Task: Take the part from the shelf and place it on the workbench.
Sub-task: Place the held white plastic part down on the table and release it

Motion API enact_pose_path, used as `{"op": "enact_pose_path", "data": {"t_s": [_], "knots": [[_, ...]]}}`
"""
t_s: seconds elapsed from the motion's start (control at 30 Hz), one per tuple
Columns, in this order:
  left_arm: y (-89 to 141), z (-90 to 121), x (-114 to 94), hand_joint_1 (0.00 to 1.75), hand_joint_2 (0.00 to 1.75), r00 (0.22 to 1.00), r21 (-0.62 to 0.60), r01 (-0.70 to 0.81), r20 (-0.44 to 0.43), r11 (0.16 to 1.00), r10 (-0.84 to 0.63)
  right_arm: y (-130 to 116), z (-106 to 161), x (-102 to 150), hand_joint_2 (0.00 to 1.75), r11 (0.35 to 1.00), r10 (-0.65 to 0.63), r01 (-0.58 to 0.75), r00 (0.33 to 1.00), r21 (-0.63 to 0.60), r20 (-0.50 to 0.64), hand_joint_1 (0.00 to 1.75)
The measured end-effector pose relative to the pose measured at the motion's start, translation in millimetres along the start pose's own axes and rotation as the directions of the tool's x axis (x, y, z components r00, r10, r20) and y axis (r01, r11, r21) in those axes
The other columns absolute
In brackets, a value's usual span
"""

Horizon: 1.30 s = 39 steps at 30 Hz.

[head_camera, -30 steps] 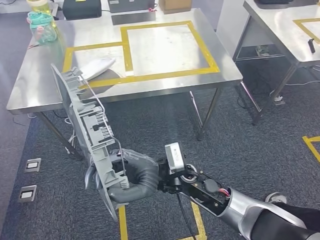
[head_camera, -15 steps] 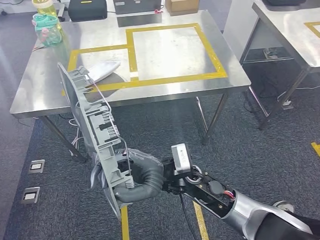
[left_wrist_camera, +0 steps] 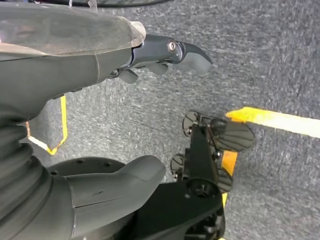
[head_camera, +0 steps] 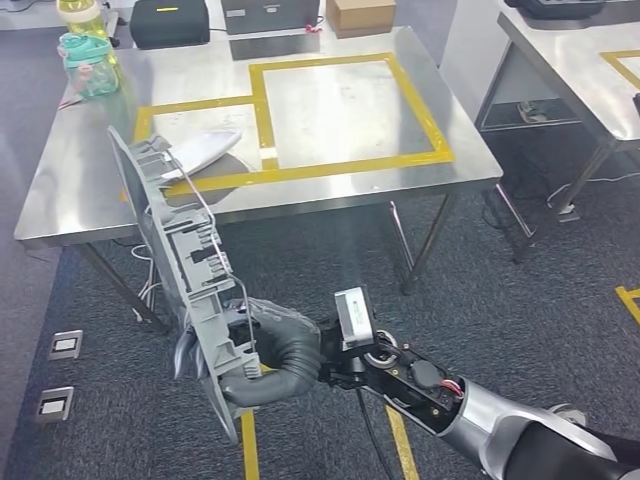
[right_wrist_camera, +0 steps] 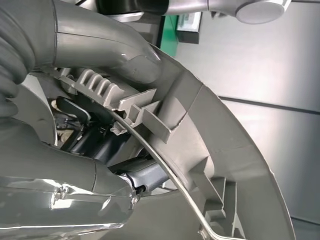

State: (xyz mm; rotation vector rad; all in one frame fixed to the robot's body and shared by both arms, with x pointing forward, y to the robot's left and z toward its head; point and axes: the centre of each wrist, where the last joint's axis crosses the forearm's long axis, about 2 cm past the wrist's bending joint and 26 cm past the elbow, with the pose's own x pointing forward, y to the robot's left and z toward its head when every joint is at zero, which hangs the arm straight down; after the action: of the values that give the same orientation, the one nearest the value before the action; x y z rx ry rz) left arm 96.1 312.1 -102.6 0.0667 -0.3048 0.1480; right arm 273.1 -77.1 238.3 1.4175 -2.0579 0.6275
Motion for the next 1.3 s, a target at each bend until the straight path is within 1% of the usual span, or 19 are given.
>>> {"op": "enact_pose_path", "data": {"t_s": [0.33, 0.67, 1.17, 1.3], "knots": [[0, 0, -3, 0.00, 1.75, 1.000, 0.000, -0.002, -0.006, 1.000, 0.002, 0, 6, -2, 1.75, 1.000, 0.001, -0.001, 1.000, -0.023, -0.003, 1.75], [-1, 0, -1, 0.00, 1.75, 1.000, -0.002, -0.001, 0.001, 1.000, 0.001, -4, 7, -1, 1.75, 0.999, 0.023, -0.023, 1.000, -0.045, -0.003, 1.75], [1, 0, -1, 0.00, 1.75, 1.000, 0.004, 0.000, 0.000, 1.000, 0.000, -4, 11, -1, 1.75, 0.998, 0.023, -0.023, 1.000, -0.060, 0.002, 1.75], [2, 0, -4, 0.00, 1.75, 1.000, 0.008, 0.000, -0.005, 1.000, 0.000, -3, 14, -2, 1.75, 0.997, 0.027, -0.027, 1.000, -0.075, 0.000, 1.75]]}}
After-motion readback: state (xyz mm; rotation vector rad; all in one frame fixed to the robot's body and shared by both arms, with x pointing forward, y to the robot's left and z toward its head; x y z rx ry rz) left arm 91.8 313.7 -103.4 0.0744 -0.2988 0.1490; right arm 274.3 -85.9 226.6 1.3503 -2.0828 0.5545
